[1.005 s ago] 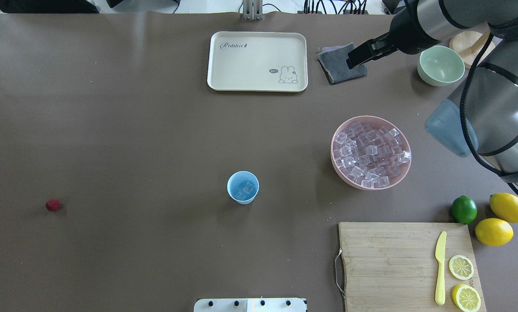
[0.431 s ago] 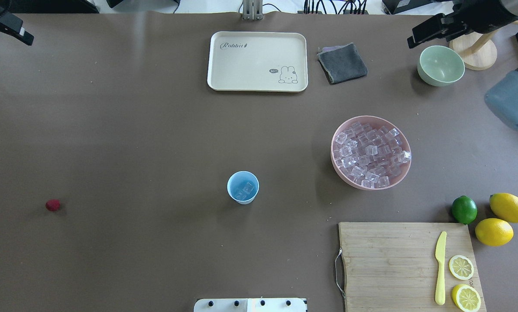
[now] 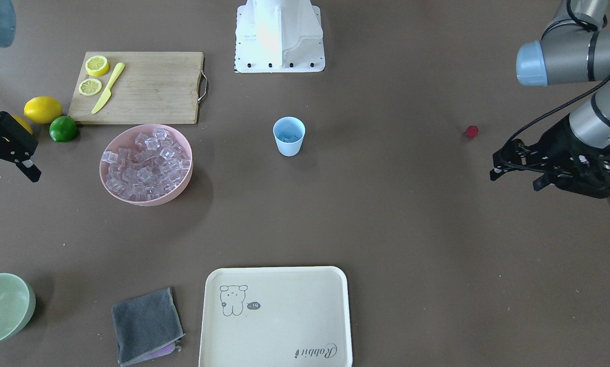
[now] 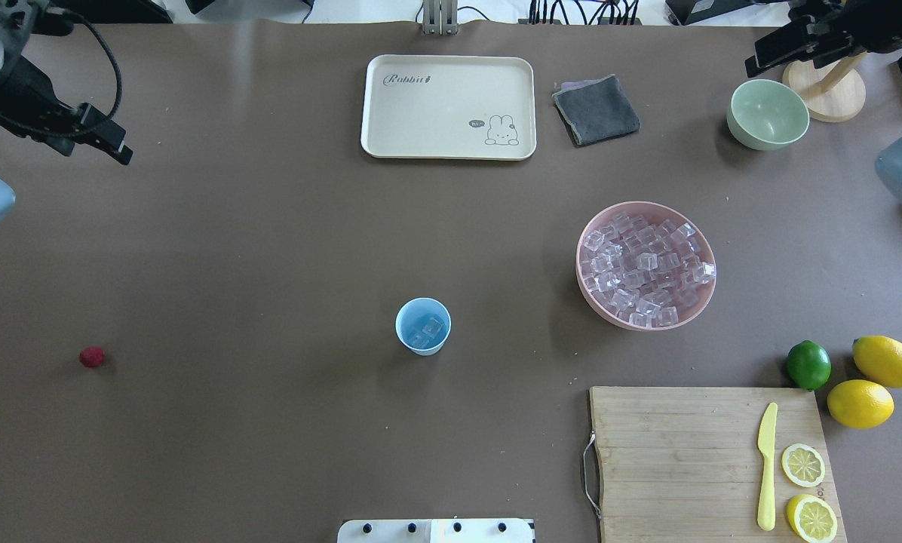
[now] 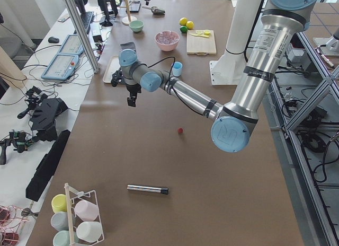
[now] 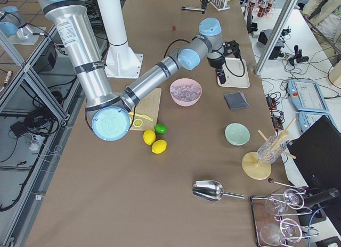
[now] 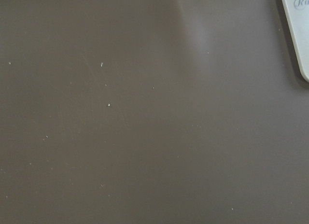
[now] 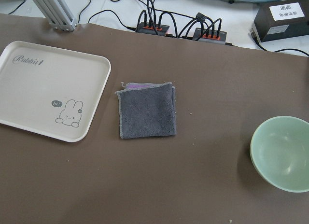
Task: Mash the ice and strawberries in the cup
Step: 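Lower the left gripper onto the red strawberry and grasp it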
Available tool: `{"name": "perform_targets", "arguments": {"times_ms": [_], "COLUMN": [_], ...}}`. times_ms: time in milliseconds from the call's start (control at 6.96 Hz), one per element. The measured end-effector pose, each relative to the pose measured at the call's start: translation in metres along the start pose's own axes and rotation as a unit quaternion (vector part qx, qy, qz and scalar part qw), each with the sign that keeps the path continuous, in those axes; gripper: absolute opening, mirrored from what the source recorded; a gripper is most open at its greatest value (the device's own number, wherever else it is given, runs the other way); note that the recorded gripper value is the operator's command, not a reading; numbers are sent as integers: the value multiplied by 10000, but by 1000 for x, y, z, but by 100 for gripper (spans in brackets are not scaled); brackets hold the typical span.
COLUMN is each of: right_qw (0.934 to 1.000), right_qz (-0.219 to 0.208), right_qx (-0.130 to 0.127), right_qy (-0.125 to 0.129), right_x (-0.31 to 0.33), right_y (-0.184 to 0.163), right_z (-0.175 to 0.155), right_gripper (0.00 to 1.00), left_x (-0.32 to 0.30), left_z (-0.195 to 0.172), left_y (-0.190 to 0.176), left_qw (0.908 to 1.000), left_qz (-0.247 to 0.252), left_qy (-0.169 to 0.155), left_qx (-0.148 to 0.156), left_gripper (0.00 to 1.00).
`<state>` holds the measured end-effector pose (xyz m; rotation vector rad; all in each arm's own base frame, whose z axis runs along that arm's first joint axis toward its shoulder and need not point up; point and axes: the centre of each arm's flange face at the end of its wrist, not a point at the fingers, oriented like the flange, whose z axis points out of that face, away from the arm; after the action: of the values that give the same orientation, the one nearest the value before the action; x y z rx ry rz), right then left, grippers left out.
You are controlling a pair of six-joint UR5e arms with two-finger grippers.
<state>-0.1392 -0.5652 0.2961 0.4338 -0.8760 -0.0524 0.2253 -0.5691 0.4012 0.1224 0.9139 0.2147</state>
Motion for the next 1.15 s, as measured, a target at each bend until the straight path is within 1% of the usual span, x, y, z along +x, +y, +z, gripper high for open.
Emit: {"name": "perform_targets", "arguments": {"times_ms": [144, 287, 431, 1149], "right_qw": [10000, 10000, 9999, 9998], "right_qz": [21, 40, 58, 137], "right_qx": [24, 50, 72, 78], "right_qy": [21, 31, 37, 111], "right_x": [3, 5, 7, 20], "right_y": [0, -1, -1, 14], "right_z": [-2, -5, -7, -11], "right_gripper": [100, 100, 100, 100], "left_x": [13, 24, 31, 16], "left_z": [36, 62, 78, 121], "left_y": [18, 35, 47, 97], "left_qw": [9994, 9981, 9968, 9922], "left_qz": [127, 231, 301, 353], "left_qy": [8, 19, 20, -68], "left_qx": [-324, -574, -736, -1197], "left_gripper": [98, 97, 97, 96]}}
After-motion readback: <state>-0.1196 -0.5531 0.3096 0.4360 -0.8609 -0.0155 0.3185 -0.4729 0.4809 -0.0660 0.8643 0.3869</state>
